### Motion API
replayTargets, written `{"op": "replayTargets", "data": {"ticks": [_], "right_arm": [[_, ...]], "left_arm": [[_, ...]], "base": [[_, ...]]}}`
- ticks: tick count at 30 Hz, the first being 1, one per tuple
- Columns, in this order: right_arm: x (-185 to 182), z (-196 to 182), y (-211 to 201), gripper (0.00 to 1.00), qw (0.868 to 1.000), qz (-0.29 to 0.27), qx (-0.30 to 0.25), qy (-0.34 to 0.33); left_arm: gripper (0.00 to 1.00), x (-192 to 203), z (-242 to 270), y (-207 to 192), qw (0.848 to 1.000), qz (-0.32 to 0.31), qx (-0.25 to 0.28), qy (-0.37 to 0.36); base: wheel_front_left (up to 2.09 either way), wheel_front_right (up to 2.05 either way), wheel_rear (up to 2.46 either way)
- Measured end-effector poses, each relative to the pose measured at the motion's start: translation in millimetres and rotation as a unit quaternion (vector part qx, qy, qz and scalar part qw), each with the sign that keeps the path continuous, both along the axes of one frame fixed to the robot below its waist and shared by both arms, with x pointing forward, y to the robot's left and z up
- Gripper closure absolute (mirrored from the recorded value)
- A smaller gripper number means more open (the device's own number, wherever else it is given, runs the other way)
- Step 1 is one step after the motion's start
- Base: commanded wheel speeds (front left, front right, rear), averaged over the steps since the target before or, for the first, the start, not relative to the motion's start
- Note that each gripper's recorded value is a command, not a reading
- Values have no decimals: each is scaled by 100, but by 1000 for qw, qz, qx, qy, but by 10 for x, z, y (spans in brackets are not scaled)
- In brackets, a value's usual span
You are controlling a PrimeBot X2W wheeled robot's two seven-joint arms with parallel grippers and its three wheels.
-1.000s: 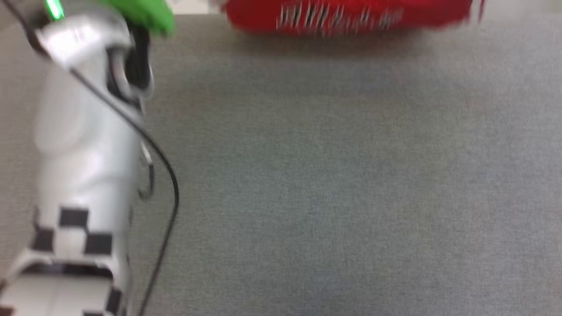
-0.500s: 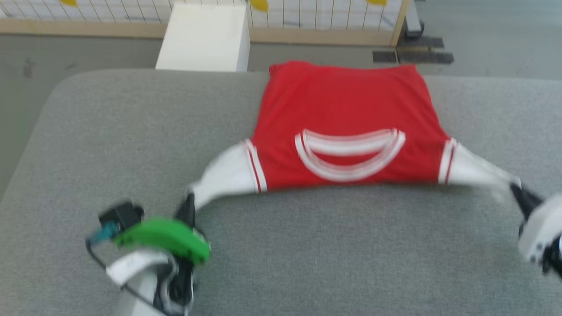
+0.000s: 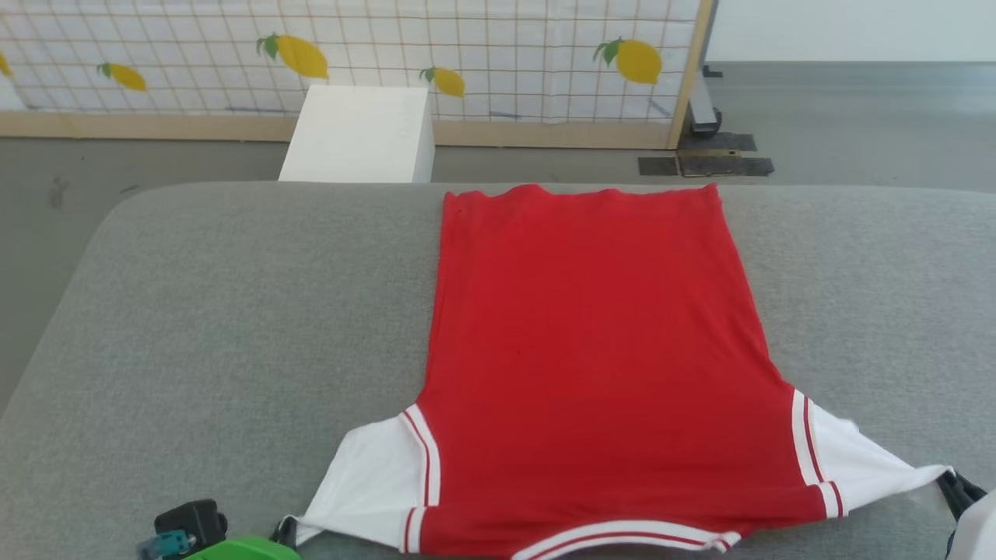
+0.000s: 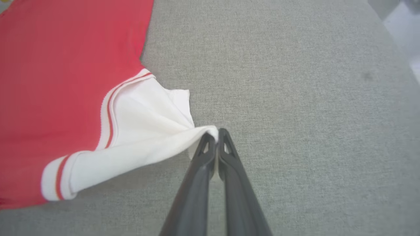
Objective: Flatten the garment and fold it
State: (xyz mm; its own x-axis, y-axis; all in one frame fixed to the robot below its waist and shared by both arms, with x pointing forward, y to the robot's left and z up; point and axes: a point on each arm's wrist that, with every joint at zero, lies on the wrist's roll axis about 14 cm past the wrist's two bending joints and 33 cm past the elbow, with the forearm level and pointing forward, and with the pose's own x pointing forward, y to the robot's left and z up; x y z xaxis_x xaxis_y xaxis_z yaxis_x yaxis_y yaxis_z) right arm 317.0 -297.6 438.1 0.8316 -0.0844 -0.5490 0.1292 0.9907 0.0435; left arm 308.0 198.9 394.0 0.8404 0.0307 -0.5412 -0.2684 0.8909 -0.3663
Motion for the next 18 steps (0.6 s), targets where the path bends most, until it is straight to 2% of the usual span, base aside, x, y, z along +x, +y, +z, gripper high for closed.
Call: {"op": "replayTargets", "data": {"ticks": [3, 8, 13, 17, 18], "right_arm": [[-62, 17, 64, 100, 998, 33, -37, 27], [-212, -229, 345, 100, 985, 105, -68, 120], [-384, -561, 494, 100, 960, 152, -89, 218], [-430, -672, 527, 100, 950, 164, -92, 249], [-430, -676, 522, 67, 951, 162, -88, 250]], "left_arm": [[100, -11, 6, -38, 998, -35, 56, 8], [100, -34, -30, -146, 994, -64, 90, 20], [100, -43, -61, -152, 994, -62, 90, 20], [100, -35, -34, -162, 995, -53, 81, 7], [100, -33, -25, -168, 995, -52, 81, 6]], "base": [[0, 0, 0], [0, 0, 0], [0, 0, 0], [0, 0, 0], [0, 0, 0]]}}
